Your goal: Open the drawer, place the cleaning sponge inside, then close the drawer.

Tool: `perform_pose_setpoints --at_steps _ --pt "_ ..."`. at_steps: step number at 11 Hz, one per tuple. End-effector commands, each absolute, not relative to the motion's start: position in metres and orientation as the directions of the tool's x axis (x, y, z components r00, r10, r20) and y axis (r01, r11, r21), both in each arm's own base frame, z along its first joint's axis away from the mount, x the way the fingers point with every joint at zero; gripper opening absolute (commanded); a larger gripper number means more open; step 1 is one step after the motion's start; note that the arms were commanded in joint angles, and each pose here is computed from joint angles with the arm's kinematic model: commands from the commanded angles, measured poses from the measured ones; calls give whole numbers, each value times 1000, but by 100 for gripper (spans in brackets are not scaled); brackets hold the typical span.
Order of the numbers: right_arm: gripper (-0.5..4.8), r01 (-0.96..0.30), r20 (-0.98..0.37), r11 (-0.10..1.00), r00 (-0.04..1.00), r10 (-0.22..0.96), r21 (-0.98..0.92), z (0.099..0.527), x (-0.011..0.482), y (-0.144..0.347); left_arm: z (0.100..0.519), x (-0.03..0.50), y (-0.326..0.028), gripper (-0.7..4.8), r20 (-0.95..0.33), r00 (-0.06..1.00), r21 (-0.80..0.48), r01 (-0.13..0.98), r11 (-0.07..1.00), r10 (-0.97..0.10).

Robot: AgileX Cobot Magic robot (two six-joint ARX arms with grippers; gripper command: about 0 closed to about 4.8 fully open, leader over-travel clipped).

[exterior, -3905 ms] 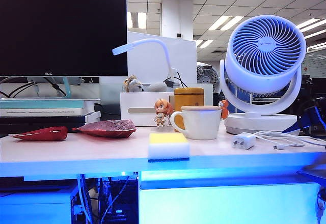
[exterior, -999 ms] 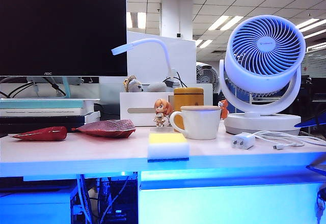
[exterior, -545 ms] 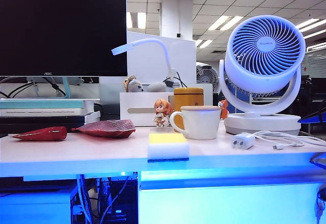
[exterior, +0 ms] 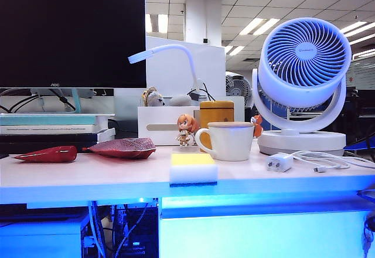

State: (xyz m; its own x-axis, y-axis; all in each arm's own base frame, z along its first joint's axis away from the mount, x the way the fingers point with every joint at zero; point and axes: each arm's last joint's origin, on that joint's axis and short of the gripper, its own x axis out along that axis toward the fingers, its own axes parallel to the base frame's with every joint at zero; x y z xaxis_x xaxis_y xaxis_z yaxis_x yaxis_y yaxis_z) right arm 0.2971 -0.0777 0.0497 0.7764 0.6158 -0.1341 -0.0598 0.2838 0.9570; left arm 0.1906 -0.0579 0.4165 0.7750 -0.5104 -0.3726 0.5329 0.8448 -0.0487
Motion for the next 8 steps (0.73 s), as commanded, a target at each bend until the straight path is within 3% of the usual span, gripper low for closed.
perform_pose_setpoints --at_steps 1,6,8 --pt "479 -92 -112 309 806 581 947 56 307 -80 419 189 -58 -6 -362 776 -44 539 841 -516" --pt "479 -80 -114 296 805 583 952 45 315 -81 419 189 -58 -6 -363 776 -44 539 841 -516" --pt "479 -132 -84 308 797 599 942 50 327 -79 418 189 -58 -6 -372 772 -47 538 842 -515"
